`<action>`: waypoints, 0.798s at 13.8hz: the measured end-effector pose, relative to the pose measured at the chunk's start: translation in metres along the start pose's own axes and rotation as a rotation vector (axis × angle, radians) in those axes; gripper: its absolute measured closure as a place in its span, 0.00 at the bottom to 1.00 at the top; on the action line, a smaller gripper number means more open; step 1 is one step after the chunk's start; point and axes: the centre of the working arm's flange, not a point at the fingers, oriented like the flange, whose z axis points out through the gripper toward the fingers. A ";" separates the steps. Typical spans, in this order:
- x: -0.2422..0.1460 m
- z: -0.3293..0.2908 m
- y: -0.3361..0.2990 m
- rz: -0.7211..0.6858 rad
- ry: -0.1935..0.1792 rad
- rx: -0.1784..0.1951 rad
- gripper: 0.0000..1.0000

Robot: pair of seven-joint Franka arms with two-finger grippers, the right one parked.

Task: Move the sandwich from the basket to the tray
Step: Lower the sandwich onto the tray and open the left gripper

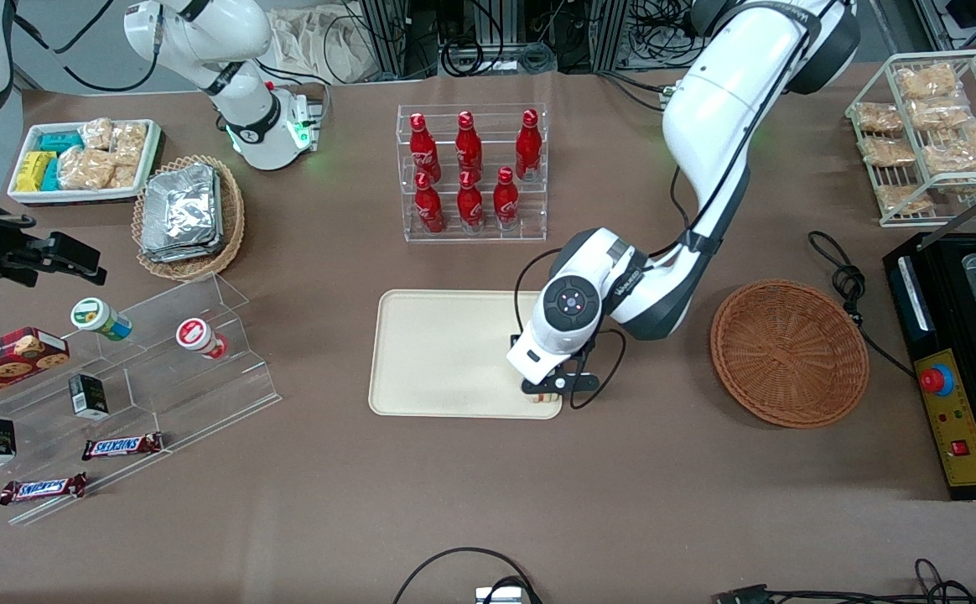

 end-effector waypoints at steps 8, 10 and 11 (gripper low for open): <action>-0.073 -0.099 -0.064 0.073 0.049 0.079 0.00; -0.081 -0.123 -0.107 0.102 0.045 0.106 0.00; -0.082 -0.137 -0.129 0.103 0.031 0.115 0.00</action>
